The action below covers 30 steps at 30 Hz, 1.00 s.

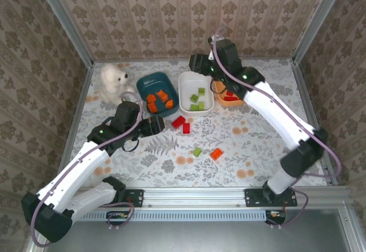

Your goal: Sort the legos into containers by color

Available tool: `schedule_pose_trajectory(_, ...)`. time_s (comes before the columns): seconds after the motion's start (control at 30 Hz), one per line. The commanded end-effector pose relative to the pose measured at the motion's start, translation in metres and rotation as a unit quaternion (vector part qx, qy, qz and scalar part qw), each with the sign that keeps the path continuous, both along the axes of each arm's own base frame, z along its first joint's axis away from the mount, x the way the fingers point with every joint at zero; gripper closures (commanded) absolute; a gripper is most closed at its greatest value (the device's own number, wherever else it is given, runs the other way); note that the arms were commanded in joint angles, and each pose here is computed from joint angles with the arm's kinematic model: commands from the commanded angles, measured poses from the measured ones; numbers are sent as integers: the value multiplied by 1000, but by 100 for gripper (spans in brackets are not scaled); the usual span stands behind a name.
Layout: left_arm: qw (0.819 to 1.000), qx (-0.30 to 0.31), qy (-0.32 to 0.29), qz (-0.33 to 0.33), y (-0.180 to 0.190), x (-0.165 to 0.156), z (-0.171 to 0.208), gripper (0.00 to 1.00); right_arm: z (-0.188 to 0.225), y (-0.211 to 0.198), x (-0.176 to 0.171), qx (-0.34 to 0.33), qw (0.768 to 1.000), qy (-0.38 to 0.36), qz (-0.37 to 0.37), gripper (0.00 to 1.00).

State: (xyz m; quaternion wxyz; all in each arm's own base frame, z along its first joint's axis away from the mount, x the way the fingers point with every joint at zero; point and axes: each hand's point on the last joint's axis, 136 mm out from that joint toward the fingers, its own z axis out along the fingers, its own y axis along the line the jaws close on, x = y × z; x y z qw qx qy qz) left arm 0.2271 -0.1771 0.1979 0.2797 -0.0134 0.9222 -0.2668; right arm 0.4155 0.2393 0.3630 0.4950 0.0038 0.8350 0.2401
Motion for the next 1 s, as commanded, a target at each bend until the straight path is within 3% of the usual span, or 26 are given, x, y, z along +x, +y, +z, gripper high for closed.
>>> schedule_pose_trajectory(0.0,1000,-5,-3,-30,-11,0,10,24,-19,-2,-29,-16,999,-16,41,38)
schedule_pose_trajectory(0.17,982,43,4,-182,-66,-18,-3,24,-70,-44,-99,-7,999,35,33,36)
schedule_pose_trajectory(0.33,933,121,17,-337,-124,-49,-39,25,-92,-78,-159,37,997,67,19,35)
schedule_pose_trajectory(0.47,899,163,20,-406,-165,-67,-66,25,-95,-99,-201,88,993,74,17,32)
schedule_pose_trajectory(0.73,864,228,26,-447,-219,-83,-110,24,-63,-137,-245,119,991,51,-10,31)
schedule_pose_trajectory(0.97,849,284,46,-442,-227,-77,-143,22,-35,-151,-254,136,990,16,-26,31)
